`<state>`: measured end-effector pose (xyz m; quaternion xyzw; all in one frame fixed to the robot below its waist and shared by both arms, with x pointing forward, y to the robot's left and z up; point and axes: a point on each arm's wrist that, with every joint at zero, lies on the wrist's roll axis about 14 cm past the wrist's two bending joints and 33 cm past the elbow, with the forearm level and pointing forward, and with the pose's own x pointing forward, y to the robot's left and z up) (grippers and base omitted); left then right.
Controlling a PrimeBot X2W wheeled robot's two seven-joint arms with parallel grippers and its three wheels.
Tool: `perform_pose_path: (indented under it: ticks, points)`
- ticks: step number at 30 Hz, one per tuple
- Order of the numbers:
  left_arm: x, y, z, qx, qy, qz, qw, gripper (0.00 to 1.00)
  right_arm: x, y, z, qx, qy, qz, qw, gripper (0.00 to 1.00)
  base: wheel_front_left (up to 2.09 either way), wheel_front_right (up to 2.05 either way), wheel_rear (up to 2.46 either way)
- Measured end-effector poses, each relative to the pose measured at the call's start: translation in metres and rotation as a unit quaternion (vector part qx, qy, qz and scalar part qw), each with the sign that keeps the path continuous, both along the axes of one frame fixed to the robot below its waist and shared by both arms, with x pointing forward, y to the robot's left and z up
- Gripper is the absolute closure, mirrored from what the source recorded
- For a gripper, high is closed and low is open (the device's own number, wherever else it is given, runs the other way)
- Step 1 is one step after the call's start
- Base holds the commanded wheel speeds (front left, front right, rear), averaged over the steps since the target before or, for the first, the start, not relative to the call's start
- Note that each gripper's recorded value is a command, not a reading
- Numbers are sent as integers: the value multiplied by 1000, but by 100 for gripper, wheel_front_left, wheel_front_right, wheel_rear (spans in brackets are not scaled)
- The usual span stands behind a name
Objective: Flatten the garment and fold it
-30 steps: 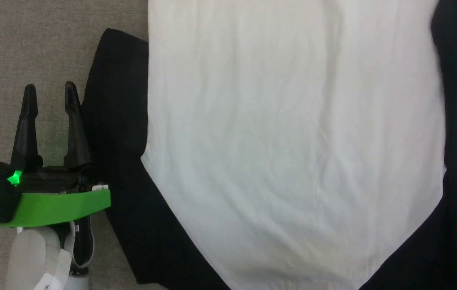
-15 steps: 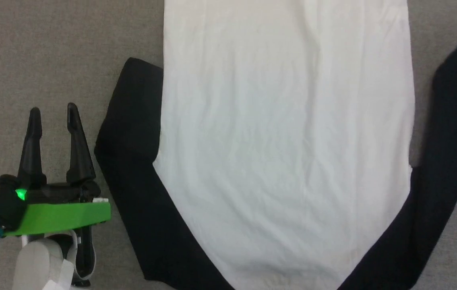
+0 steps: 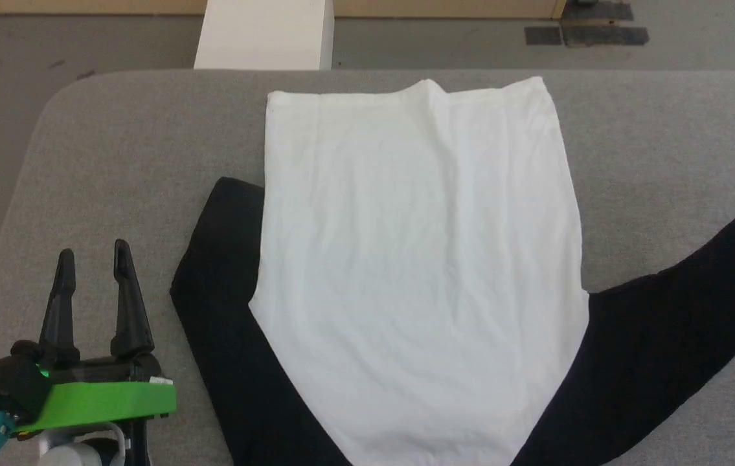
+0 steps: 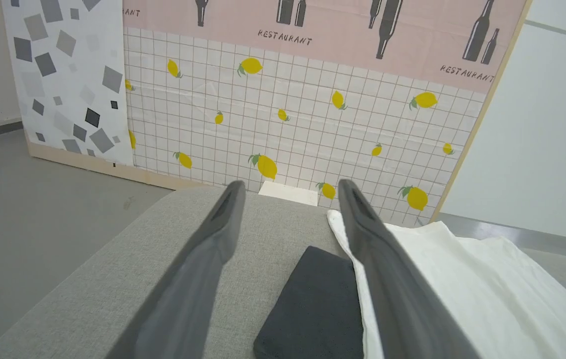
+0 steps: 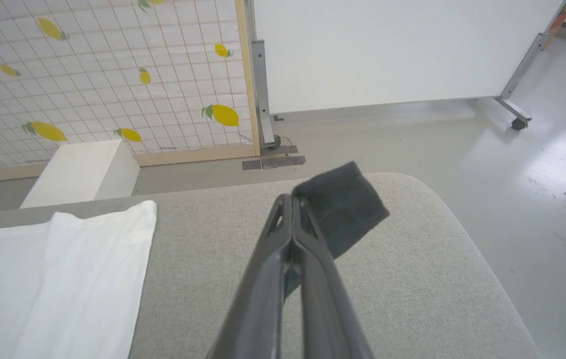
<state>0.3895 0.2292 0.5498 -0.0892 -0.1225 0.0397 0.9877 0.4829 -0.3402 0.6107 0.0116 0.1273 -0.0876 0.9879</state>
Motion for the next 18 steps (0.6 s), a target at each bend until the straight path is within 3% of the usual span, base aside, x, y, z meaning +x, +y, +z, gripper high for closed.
perform_pose_path:
  ticks: [5,9,13,18]
  points:
    - [-14,-2,17,-2,-24,-3,1000,0,-20,57,50,6,-68,91,993,100,0,0,0]
    - [-27,-1,27,-6,-39,-1,999,0,-36,125,64,12,-82,190,978,100,0,0,0]
    - [-37,2,34,-7,-49,3,999,0,-53,198,61,27,-74,289,954,100,0,0,0]
    - [-42,3,35,-11,-52,5,999,0,-67,287,29,69,-29,392,917,100,0,0,0]
